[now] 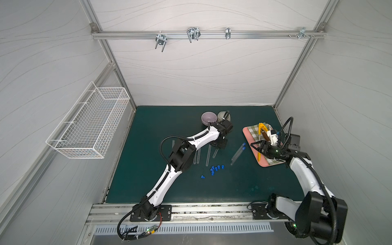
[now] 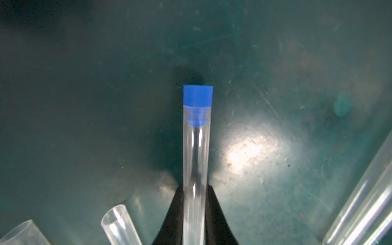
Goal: Remove stoppers from test tubes
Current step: Pick up the test tube at the center of the board.
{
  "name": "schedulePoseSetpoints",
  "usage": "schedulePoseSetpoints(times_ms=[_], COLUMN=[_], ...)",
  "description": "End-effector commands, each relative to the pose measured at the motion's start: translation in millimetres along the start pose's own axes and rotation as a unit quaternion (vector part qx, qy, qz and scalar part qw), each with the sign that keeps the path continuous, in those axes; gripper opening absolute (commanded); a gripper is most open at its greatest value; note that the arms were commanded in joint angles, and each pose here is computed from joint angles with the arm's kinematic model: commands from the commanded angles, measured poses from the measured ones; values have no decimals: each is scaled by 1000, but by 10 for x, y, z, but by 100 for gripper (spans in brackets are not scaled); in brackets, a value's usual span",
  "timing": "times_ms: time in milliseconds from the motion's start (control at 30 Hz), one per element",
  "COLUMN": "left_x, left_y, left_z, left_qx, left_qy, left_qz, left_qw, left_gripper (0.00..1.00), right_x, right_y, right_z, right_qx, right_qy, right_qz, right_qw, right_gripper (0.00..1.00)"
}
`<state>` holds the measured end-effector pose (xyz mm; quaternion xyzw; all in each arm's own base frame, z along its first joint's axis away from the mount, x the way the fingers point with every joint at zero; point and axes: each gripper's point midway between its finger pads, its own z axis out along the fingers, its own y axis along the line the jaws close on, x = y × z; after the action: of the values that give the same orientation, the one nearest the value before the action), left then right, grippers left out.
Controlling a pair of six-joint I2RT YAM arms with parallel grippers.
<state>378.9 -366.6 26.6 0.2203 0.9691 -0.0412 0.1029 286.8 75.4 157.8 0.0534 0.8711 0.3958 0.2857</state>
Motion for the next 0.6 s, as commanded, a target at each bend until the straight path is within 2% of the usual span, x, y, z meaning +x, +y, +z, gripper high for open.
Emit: schedulePoseSetpoints(times_ms=[0,233,567], left_x=[-179,-159,361], left_y=[-45,-79,70], left_z=[-535,-1104,-1541], left_qx=[21,50,60], left_qy=[-53,-101,-122], left_qz=[22,66,100], left_qw=[998,992,986], left_gripper=[13,11,11], right_x=[-15,-37,-21], right_y=[104,170,333], right_z=[-46,-52,41], right_qx=[-6,-21,-57], right_qy=[3,4,26], right_qz=[-18,-13,-12], right_qw=[1000,1000,998], right_gripper=[74,73,72])
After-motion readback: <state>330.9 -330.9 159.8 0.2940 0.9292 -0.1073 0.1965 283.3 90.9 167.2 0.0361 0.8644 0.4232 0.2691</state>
